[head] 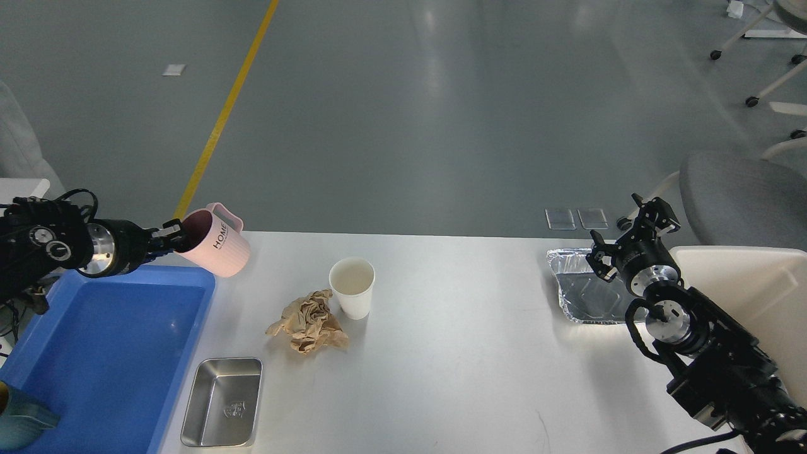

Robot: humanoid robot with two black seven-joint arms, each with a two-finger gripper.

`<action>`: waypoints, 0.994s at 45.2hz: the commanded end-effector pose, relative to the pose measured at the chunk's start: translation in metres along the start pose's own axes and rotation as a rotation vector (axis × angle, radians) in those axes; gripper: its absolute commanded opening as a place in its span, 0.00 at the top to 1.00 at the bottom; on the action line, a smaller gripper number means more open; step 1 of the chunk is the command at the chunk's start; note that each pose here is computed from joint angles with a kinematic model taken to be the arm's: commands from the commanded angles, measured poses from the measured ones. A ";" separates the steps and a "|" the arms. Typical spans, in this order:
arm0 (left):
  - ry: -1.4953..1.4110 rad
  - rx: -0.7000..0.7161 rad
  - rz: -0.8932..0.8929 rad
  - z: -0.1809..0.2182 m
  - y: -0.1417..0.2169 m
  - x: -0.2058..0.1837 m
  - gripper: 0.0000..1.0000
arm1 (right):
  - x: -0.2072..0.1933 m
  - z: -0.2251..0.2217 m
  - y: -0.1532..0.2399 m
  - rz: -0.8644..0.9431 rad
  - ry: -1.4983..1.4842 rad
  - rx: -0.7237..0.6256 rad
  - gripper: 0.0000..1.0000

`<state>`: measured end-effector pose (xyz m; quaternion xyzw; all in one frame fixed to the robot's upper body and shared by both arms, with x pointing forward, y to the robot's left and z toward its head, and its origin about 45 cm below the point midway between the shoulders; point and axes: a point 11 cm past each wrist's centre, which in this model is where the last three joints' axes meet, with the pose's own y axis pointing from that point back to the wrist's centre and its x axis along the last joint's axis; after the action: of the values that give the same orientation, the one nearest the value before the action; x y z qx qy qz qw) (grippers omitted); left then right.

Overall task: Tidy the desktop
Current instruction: 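Lift the pink mug and lower it into the blue tray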

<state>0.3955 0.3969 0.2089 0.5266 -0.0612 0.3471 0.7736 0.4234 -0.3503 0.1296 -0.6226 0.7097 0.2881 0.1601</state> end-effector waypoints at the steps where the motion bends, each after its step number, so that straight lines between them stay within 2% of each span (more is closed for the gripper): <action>1: -0.027 -0.047 -0.017 -0.004 0.044 0.013 1.00 | 0.000 0.000 0.000 -0.001 0.000 0.000 0.00; 11: -0.014 -0.004 0.005 -0.035 0.104 0.035 1.00 | -0.001 0.000 0.000 -0.002 -0.001 0.000 0.00; 20: 0.000 0.055 0.020 -0.059 0.130 0.041 1.00 | -0.002 0.002 0.000 -0.003 -0.003 -0.002 0.00; 29: 0.014 0.107 0.010 -0.080 0.137 0.034 1.00 | -0.002 0.002 0.000 -0.003 -0.003 -0.002 0.00; 45: 0.010 0.259 -0.082 -0.136 0.121 -0.015 1.00 | -0.001 0.000 0.000 -0.002 -0.001 0.000 0.00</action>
<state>0.2877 0.5254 0.2568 0.5992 0.0030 0.3364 0.7265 0.4238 -0.3490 0.1298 -0.6232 0.7089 0.2886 0.1606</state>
